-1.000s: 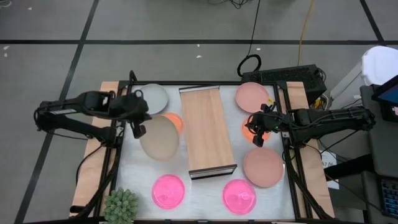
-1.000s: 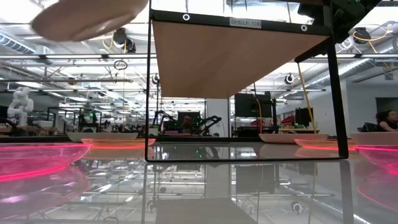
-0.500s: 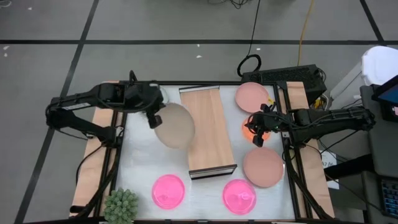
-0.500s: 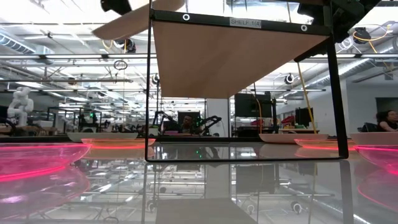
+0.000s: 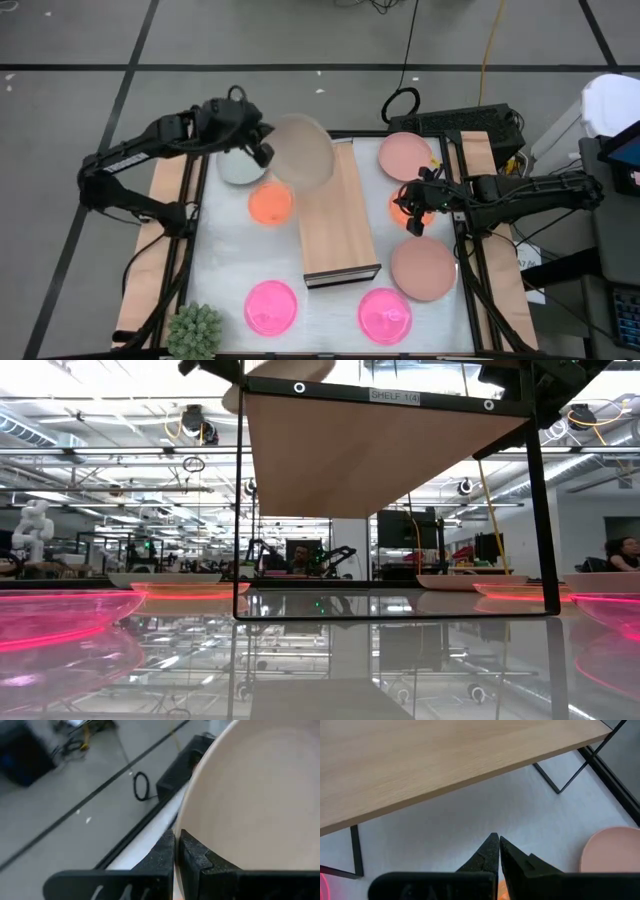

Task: Place and stack plates onto a shelf
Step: Put the brown plate on the shelf

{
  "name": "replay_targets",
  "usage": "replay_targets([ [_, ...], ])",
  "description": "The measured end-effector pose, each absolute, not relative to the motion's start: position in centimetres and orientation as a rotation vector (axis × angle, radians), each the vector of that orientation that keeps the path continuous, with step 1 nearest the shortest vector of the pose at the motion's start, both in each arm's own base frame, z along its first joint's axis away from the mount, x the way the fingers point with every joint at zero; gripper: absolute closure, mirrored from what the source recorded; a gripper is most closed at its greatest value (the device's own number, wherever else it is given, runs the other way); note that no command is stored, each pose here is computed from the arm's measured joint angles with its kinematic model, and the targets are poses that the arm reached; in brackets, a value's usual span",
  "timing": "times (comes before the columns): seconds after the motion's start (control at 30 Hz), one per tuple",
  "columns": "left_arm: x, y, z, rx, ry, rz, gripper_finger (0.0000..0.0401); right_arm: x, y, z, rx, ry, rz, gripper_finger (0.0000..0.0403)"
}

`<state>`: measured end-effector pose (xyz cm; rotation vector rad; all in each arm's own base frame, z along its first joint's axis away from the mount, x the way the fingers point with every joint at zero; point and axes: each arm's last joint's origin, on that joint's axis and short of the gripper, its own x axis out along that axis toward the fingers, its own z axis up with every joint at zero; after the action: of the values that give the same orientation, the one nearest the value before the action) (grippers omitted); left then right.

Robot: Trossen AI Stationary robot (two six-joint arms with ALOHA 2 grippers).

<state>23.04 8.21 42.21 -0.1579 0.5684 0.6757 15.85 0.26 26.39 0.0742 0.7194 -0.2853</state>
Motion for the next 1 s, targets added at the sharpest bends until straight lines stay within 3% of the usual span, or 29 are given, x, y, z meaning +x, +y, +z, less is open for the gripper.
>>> replay_targets([
  [0.5,29.4,11.0,36.3,-0.308,0.747,0.634,0.0393,15.9,0.3,26.5,0.053,0.709,-0.276,0.0403],
  [1.0,31.5,12.1,33.9,-0.348,0.791,0.654,0.0374,15.7,0.3,24.3,0.046,0.765,-0.278,0.0403],
])
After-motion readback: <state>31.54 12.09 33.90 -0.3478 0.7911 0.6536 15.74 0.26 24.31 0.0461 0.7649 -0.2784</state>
